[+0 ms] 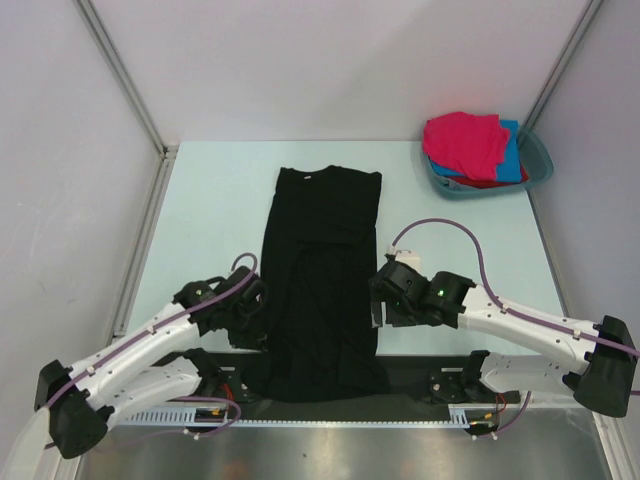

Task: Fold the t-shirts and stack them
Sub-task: Fold the tshirt

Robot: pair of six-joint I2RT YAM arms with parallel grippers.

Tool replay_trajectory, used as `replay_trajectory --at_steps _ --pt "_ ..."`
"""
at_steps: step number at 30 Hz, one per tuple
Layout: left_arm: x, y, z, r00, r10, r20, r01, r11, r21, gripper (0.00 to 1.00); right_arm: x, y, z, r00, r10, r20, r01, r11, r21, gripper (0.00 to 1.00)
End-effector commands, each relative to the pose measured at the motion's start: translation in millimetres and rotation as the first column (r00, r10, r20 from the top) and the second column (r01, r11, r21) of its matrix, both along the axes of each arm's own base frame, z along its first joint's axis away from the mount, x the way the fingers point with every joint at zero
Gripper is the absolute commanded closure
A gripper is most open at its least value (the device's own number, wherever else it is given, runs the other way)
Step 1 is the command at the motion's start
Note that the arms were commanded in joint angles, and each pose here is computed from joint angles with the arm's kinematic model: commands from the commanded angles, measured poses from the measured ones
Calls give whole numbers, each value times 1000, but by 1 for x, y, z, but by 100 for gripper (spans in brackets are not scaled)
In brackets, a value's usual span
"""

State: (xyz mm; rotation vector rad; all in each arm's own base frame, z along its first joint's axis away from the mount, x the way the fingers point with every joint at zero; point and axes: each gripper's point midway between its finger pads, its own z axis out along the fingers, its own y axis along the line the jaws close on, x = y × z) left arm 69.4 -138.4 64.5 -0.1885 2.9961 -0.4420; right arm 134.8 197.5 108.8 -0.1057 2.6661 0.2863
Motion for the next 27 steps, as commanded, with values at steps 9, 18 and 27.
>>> replay_trajectory --at_steps 9,18,27 --pt "21 -5 60 992 -103 73 99 994 52 100 2 3 -1 1000 11 10 -12 1000 26 19" --pt "-24 -27 40 942 -320 -103 326 944 43 100 0 0 -7 1000 13 0 -13 1000 14 19" --pt "-42 -59 20 882 -447 -152 461 883 82 98 -1 -2 -11 1000 7 -7 -7 1000 14 19"
